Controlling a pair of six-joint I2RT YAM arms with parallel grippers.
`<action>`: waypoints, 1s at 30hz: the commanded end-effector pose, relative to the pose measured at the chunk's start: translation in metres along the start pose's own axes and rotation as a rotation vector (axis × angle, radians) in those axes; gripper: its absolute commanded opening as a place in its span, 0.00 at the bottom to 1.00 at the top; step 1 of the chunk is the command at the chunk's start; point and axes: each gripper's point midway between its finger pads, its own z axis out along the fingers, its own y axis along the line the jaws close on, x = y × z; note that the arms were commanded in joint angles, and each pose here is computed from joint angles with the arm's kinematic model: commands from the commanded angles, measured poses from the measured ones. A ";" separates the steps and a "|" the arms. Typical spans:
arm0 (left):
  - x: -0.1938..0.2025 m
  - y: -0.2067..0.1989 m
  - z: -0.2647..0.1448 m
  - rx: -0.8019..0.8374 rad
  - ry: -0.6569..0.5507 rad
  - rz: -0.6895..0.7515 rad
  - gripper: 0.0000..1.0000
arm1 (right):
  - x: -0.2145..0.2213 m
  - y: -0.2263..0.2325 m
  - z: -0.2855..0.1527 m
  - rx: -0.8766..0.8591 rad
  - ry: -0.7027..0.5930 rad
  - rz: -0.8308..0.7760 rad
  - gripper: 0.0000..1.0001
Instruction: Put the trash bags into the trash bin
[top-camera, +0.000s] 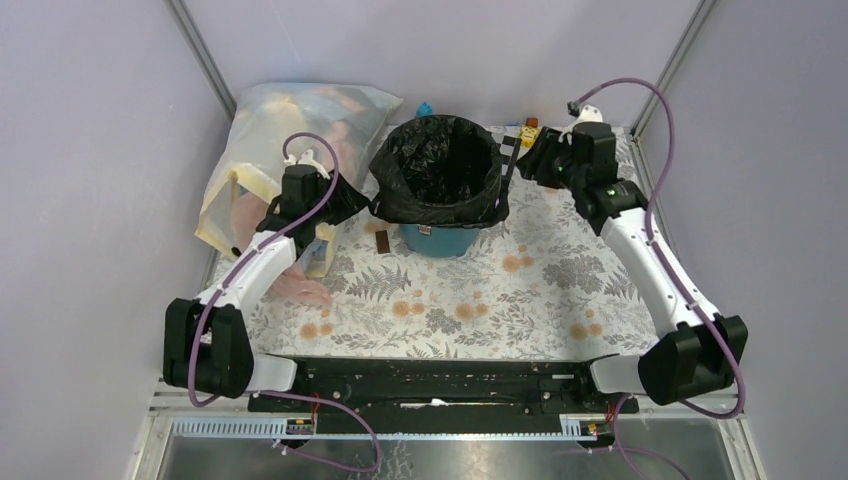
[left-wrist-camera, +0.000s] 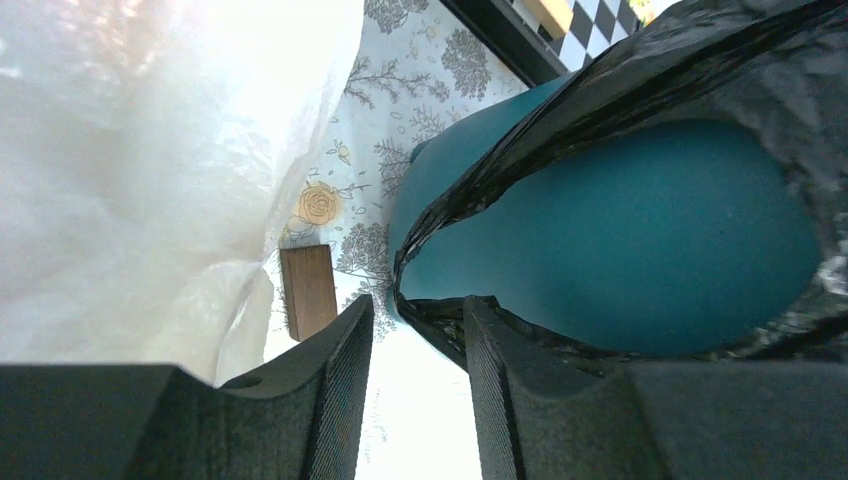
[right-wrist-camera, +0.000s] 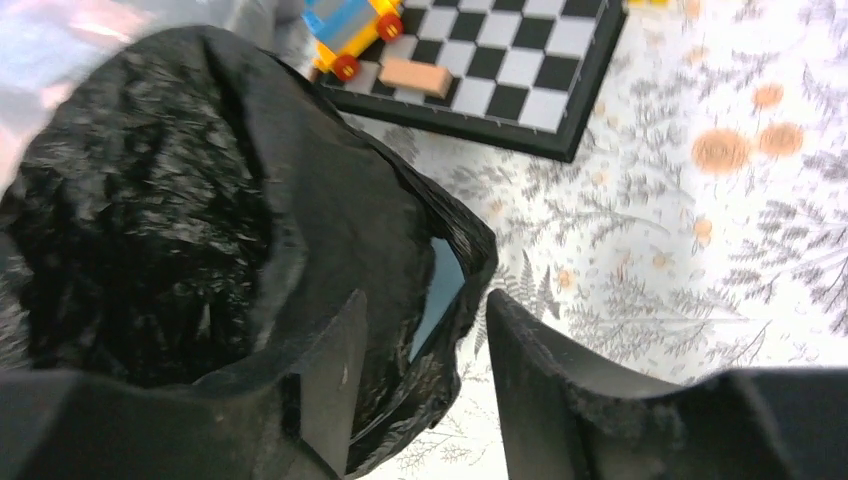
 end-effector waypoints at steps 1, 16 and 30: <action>-0.011 0.002 -0.008 -0.013 -0.063 -0.003 0.42 | -0.040 0.034 -0.036 -0.101 -0.071 -0.122 0.47; -0.012 -0.015 -0.004 0.068 -0.030 0.022 0.47 | 0.032 0.162 0.006 -0.241 0.321 -0.514 0.00; 0.006 -0.010 0.029 0.098 0.070 -0.008 0.39 | 0.098 0.135 0.062 -0.106 0.501 -0.654 0.00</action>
